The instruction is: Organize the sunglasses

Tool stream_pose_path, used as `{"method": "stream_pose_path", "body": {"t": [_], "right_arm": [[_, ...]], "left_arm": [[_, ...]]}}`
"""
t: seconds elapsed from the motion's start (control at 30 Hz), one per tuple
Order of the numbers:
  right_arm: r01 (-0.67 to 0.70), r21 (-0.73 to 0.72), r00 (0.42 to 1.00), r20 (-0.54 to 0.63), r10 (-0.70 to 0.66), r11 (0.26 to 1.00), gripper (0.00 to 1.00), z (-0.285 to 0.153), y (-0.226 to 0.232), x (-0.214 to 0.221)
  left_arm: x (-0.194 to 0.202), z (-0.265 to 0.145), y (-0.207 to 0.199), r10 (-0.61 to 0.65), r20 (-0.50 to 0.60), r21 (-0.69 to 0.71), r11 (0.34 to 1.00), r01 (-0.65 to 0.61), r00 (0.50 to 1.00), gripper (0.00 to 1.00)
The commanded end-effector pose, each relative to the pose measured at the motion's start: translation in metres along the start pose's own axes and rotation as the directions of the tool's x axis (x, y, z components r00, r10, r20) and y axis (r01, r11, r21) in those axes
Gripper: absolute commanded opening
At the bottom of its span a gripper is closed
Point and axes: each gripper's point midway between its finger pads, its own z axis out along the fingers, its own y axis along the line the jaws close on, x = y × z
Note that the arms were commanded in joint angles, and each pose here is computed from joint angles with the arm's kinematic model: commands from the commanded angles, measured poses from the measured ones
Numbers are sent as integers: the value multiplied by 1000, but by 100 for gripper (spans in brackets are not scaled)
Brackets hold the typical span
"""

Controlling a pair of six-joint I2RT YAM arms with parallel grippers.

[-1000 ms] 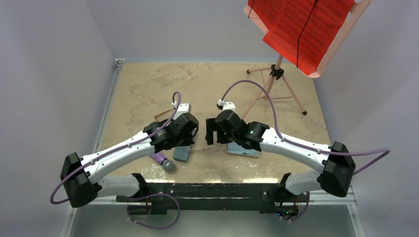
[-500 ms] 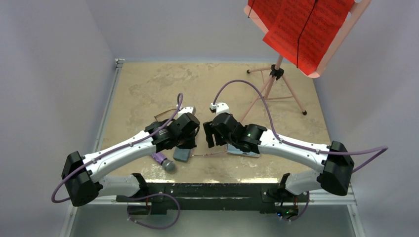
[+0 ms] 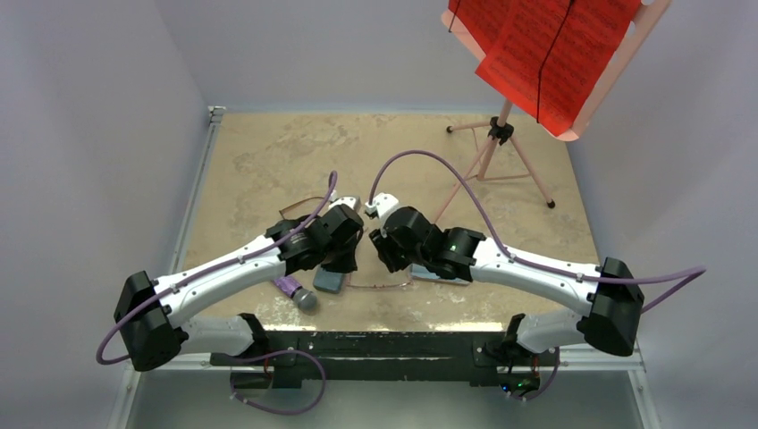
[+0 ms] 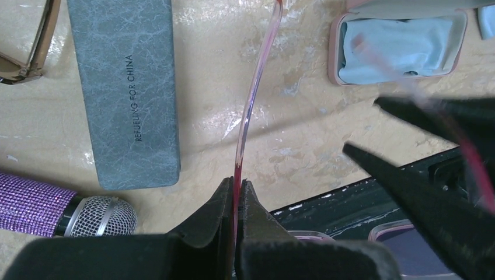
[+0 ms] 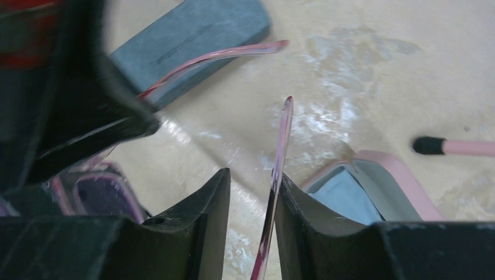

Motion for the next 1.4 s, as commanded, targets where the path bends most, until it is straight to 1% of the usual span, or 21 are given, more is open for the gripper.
{"method": "stream_pose_path", "body": {"t": [0.0,0.17,0.23,0.3,0.37,0.5,0.57,0.67,0.73,0.83,0.93,1.0,1.03,1.07,1.1,1.13,1.2,1.23,1.27,1.33,1.37], "right_arm": [[212,-258,977,72,-200,942,35,-15,48,-2],[293,-473,953,80,-291,831,30,-29,82,18],[300,-512,949,75,-306,805,37,-33,87,23],[295,-505,951,76,-299,811,46,-33,87,22],[298,-519,952,100,-289,801,52,-38,90,18],[319,-557,948,198,-250,767,56,-62,98,0],[318,-536,946,232,-226,782,60,-70,94,-9],[276,-455,949,267,-166,847,66,-76,79,-23],[211,-369,953,284,-106,905,71,-76,62,-33],[109,-249,951,308,-28,962,77,-76,36,-41],[3,-170,945,323,53,985,82,-80,15,-43],[-112,-115,933,328,144,987,88,-81,0,-41],[-194,-83,920,331,211,977,91,-82,-9,-37],[-294,-41,894,341,289,955,97,-85,-22,-33],[-378,-28,868,338,365,925,98,-85,-28,-25],[-456,-37,831,339,440,889,99,-87,-32,-18],[-573,-108,748,336,572,813,99,-90,-31,-7],[-594,-177,708,349,615,784,99,-95,-28,-8],[-581,-239,691,361,626,778,99,-96,-23,-8],[-479,-389,683,398,612,787,98,-103,-7,-13],[-420,-458,659,440,610,784,97,-110,-2,-20]], "left_arm": [[-4,0,-15,25,-18,48,999,-24,1000,0],[-7,-1,-20,16,-15,68,998,-15,1000,0],[-8,-3,-21,14,-7,75,997,-14,1000,0],[-9,-4,-21,13,1,82,997,-13,1000,0],[-10,-4,-22,14,10,92,996,-15,1000,0],[-9,-3,-17,7,22,81,997,-9,1000,0],[-10,-3,-17,5,34,84,996,-8,999,0],[-11,-2,-18,34,60,114,993,-41,998,0],[-13,-2,-20,57,80,132,989,-67,995,0],[-15,-3,-19,73,96,134,987,-85,993,0],[-17,-4,-16,66,107,117,990,-78,992,0],[-20,-4,-12,42,119,95,994,-54,992,0],[-23,-4,-9,19,137,74,997,-29,990,0],[-27,-5,-4,-12,158,48,999,5,987,0],[-33,-6,2,-46,186,11,999,45,981,0],[-39,-9,8,-83,217,-28,995,91,973,0],[-50,-15,19,-150,273,-91,979,181,950,0],[-57,-19,21,-178,297,-101,971,216,938,0],[-62,-21,21,-197,312,-107,965,240,930,0],[-74,-29,14,-219,337,-92,960,263,916,0],[-77,-30,12,-229,340,-90,957,274,912,0]]}}
